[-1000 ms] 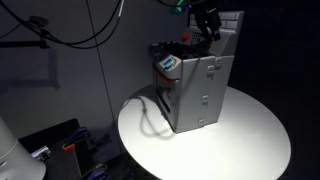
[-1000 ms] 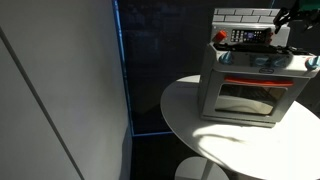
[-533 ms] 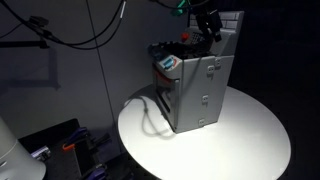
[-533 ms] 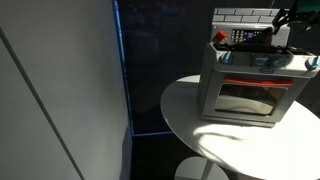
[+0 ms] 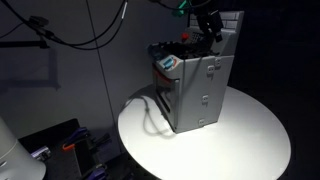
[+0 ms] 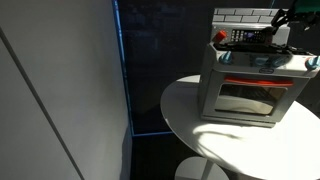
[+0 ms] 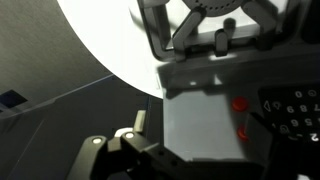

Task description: Push the top right orange button on the cooker

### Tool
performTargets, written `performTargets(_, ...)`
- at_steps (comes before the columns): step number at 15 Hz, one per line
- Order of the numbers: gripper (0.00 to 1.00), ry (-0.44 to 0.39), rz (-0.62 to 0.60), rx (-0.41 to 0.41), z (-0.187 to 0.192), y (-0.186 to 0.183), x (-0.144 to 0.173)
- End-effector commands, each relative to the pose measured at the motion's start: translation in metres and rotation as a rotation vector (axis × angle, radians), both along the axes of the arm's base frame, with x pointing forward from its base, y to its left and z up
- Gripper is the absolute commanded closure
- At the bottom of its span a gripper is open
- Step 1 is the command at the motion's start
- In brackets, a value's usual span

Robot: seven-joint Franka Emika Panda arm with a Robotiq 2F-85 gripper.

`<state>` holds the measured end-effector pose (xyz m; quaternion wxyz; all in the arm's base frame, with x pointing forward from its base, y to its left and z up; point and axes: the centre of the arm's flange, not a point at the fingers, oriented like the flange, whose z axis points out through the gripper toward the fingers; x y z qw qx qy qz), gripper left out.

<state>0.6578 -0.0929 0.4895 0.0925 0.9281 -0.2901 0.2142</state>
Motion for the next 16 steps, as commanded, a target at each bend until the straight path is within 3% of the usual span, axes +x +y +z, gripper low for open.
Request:
performTargets(1, 0.0, -0.011, -0.02, -0.012, 0.0074, -0.0003, 0.0115)
performTargets(16, 0.0, -0.003, -0.015, -0.01, 0.0015, 0.0017, 0.0168)
